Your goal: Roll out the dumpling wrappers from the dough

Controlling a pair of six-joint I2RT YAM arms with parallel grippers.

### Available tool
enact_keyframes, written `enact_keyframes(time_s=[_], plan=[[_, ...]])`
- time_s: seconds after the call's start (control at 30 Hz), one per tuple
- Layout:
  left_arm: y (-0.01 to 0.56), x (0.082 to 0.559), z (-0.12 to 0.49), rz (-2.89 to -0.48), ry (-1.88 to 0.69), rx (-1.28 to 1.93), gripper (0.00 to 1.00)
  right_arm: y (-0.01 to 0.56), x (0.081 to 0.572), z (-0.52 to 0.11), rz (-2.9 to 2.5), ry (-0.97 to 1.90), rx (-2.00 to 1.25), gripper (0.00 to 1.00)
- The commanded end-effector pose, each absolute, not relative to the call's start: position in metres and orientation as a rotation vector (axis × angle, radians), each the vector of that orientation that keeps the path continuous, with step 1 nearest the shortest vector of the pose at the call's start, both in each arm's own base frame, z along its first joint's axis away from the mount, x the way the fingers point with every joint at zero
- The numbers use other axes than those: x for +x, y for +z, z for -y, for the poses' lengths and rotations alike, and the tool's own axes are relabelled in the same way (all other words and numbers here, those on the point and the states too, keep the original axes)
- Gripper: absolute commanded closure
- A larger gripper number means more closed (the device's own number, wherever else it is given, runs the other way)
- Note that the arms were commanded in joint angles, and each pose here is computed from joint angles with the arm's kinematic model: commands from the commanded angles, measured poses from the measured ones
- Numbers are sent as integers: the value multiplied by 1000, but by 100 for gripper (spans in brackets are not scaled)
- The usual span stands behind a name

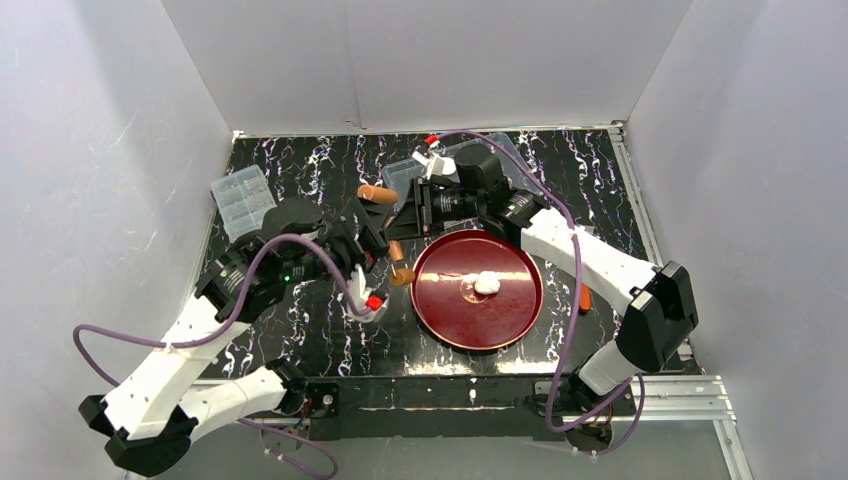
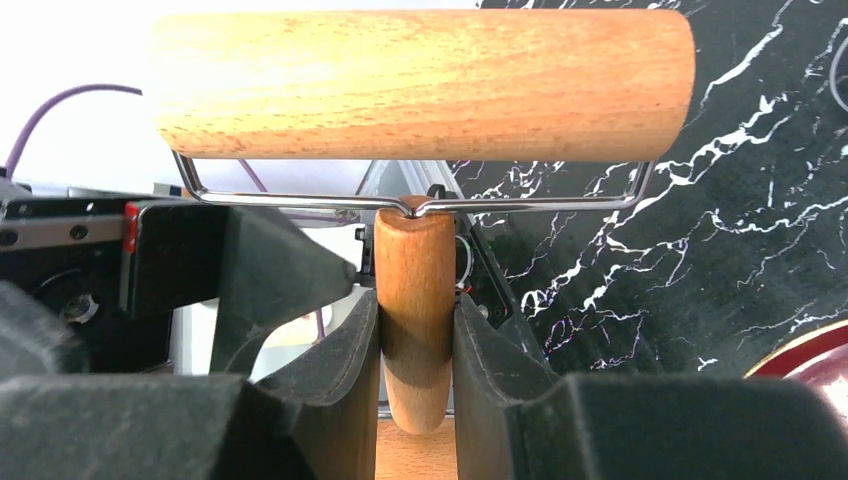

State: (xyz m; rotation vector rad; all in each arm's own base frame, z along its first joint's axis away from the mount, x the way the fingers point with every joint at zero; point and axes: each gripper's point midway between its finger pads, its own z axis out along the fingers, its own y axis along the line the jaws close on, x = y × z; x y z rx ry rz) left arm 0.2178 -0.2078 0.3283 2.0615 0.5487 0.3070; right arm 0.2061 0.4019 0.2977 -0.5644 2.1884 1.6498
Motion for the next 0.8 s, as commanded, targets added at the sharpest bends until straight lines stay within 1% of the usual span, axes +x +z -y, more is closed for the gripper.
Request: enact_keyframes(time_s=[0.0, 0.1, 0.27, 0.5, 0.63, 0.77], plan=[[332, 187, 208, -352, 287, 2054, 2, 331, 214, -403, -2046, 1674, -541, 99], [313, 178, 208, -225, 325, 2121, 7, 338, 216, -405, -2030, 1681, -539, 99], [293, 163, 214, -197, 227, 2215, 7, 340, 218, -405, -2031, 1668, -535, 99], [274, 165, 224, -60, 301, 2320, 10, 335, 216, -407, -2055, 1642, -548, 99], [269, 178, 222, -89, 367, 2379, 16, 338, 215, -408, -2048, 1638, -558, 99], [271, 190, 221, -76, 441, 2414, 17, 340, 211, -410, -2045, 1636, -576, 99]])
